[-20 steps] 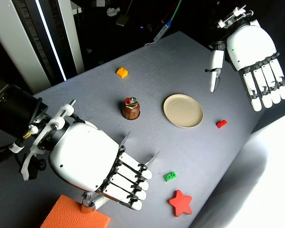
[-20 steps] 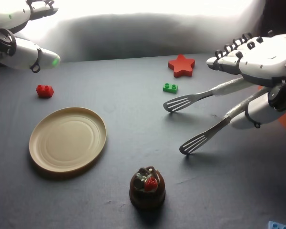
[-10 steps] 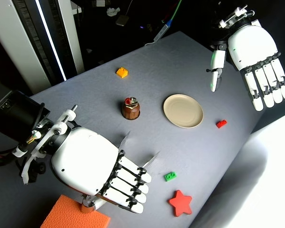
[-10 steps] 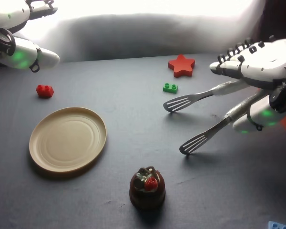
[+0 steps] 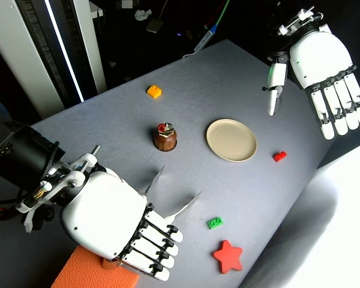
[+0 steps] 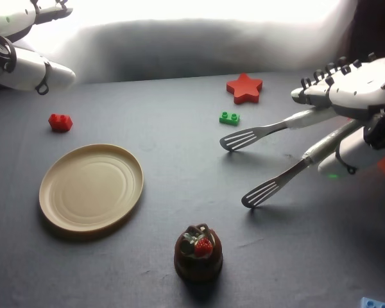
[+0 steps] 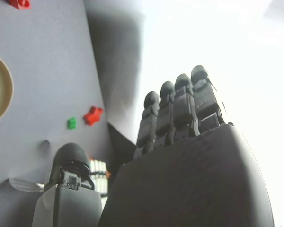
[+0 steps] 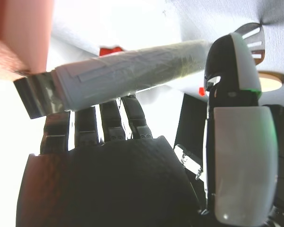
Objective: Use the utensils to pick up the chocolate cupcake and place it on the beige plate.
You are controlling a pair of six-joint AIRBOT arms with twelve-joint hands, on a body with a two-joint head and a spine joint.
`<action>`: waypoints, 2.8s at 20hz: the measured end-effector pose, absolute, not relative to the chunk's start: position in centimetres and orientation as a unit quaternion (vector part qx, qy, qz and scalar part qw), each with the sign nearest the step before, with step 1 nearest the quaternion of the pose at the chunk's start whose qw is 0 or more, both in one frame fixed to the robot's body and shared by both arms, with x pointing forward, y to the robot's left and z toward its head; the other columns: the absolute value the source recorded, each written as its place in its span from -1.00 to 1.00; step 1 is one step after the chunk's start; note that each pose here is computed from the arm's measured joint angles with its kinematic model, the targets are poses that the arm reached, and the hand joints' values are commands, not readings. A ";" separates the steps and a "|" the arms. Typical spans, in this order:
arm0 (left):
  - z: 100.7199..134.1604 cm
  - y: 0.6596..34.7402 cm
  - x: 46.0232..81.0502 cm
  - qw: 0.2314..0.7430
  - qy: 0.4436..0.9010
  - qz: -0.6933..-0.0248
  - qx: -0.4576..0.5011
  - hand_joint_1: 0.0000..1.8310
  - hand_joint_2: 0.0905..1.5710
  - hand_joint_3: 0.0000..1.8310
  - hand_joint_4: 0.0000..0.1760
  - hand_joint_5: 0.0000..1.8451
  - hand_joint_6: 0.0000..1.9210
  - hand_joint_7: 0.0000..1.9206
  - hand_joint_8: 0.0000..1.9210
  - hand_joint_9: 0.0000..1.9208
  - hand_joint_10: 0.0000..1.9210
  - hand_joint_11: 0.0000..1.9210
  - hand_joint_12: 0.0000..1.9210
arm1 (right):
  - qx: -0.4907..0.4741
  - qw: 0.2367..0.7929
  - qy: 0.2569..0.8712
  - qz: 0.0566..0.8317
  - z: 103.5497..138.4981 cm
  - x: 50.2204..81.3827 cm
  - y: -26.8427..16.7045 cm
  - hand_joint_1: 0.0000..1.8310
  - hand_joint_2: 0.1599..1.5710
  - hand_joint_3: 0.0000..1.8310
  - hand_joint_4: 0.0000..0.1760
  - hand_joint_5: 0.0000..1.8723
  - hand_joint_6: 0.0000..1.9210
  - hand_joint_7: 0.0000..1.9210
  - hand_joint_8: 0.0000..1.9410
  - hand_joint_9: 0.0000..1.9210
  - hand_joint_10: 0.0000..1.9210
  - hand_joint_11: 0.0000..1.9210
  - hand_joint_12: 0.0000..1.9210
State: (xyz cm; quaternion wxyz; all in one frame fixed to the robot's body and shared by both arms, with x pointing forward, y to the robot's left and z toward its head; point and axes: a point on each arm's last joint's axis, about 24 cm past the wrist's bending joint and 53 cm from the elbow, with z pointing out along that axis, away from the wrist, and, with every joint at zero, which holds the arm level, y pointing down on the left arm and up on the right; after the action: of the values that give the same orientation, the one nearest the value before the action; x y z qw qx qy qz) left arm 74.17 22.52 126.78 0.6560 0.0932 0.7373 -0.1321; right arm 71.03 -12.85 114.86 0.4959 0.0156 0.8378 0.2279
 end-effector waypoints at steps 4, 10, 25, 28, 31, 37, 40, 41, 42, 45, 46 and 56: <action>126.8 22.4 74.1 0.656 0.737 -0.133 0.095 -0.98 0.49 -1.00 -1.00 -0.88 -1.00 -0.93 -1.00 -0.94 -1.00 -0.99 -0.85 | 0.009 0.502 0.836 0.223 115.3 71.2 -12.8 -0.28 0.21 -0.99 -1.00 -1.00 -1.00 -1.00 -1.00 -1.00 -1.00 -1.00 -1.00; 126.8 22.4 74.1 0.656 0.737 -0.133 0.096 -1.00 0.49 -1.00 -1.00 -0.91 -1.00 -0.95 -1.00 -0.96 -1.00 -1.00 -0.89 | -0.005 0.507 0.836 0.211 115.3 71.8 -12.7 -0.32 0.21 -0.99 -1.00 -1.00 -1.00 -1.00 -1.00 -1.00 -1.00 -1.00 -1.00; 126.8 22.3 74.1 0.656 0.736 -0.134 0.097 -1.00 0.49 -1.00 -1.00 -0.94 -1.00 -0.99 -1.00 -0.99 -1.00 -0.98 -0.98 | -0.009 0.473 0.859 0.196 113.4 71.7 -12.3 -0.32 0.19 -1.00 -1.00 -0.92 -0.99 -0.92 -0.99 -0.99 -1.00 -1.00 -1.00; 126.8 22.3 74.1 0.656 0.736 -0.134 0.097 -1.00 0.50 -1.00 -1.00 -0.93 -1.00 -0.98 -1.00 -0.99 -1.00 -1.00 -0.99 | -0.015 0.474 0.859 0.193 113.3 71.7 -12.3 -0.31 0.19 -1.00 -1.00 -0.90 -0.99 -0.88 -0.99 -0.97 -0.99 -1.00 -1.00; 126.8 22.3 74.1 0.656 0.736 -0.134 0.097 -1.00 0.50 -1.00 -1.00 -0.90 -0.99 -0.96 -0.99 -0.97 -0.99 -0.96 -0.96 | -0.028 0.475 0.859 0.188 113.1 71.6 -12.3 -0.30 0.19 -1.00 -1.00 -0.86 -0.98 -0.86 -0.99 -0.95 -0.99 -0.98 -0.99; 126.8 22.3 74.1 0.656 0.736 -0.134 0.097 -1.00 0.50 -1.00 -1.00 -0.91 -1.00 -0.97 -1.00 -0.97 -1.00 -0.95 -0.95 | -0.043 0.477 0.857 0.188 112.9 71.5 -12.0 -0.18 0.18 -1.00 -1.00 -0.72 -0.98 -0.72 -0.99 -0.85 -0.99 -1.00 -0.98; 126.8 22.3 74.1 0.656 0.736 -0.134 0.097 -1.00 0.50 -1.00 -1.00 -0.91 -1.00 -0.97 -1.00 -0.98 -0.99 -0.96 -0.95 | -0.046 0.477 0.857 0.190 112.8 71.4 -11.9 -0.14 0.21 -1.00 -1.00 -0.70 -0.98 -0.69 -0.99 -0.84 -0.99 -1.00 -1.00; 126.8 22.3 74.1 0.656 0.736 -0.134 0.097 -1.00 0.51 -1.00 -1.00 -0.91 -1.00 -0.97 -1.00 -0.98 -0.99 -0.96 -0.95 | -0.050 0.478 0.856 0.189 112.8 71.4 -11.8 -0.13 0.20 -1.00 -1.00 -0.69 -0.98 -0.68 -0.98 -0.83 -0.99 -0.99 -1.00; 126.8 22.3 74.1 0.656 0.736 -0.134 0.097 -1.00 0.50 -1.00 -1.00 -0.91 -1.00 -0.97 -1.00 -0.98 -0.99 -0.97 -0.95 | -0.050 0.478 0.856 0.189 112.8 71.4 -11.8 -0.13 0.22 -0.99 -1.00 -0.68 -0.98 -0.66 -0.98 -0.83 -0.99 -0.99 -0.99; 126.8 22.3 74.1 0.656 0.736 -0.134 0.097 -1.00 0.49 -1.00 -1.00 -0.91 -1.00 -0.97 -1.00 -0.97 -0.99 -0.96 -0.94 | -0.051 0.479 0.855 0.192 112.8 71.3 -11.7 -0.05 0.19 -1.00 -1.00 -0.45 -1.00 -0.51 -0.98 -0.75 -1.00 -1.00 -0.84; 126.8 22.3 74.1 0.656 0.736 -0.134 0.097 -1.00 0.50 -1.00 -1.00 -0.91 -1.00 -0.98 -1.00 -0.98 -1.00 -0.97 -0.94 | -0.052 0.479 0.855 0.193 112.9 71.3 -11.7 -0.04 0.19 -1.00 -1.00 -0.44 -1.00 -0.48 -1.00 -0.72 -1.00 -1.00 -0.70; 126.8 22.3 74.1 0.656 0.736 -0.134 0.097 -1.00 0.51 -1.00 -1.00 -0.92 -1.00 -0.97 -0.99 -0.98 -1.00 -1.00 -0.98 | -0.058 0.480 0.853 0.195 113.0 71.3 -11.4 0.01 0.29 -1.00 -1.00 -0.29 -1.00 -0.38 -1.00 -0.65 -1.00 -1.00 -0.50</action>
State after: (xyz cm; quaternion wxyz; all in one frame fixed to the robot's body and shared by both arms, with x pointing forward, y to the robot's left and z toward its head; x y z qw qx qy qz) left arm 74.11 22.32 126.80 0.6560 0.0975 0.7363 -0.1338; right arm 71.28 -11.36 112.96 0.4801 -0.0583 0.8532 0.1953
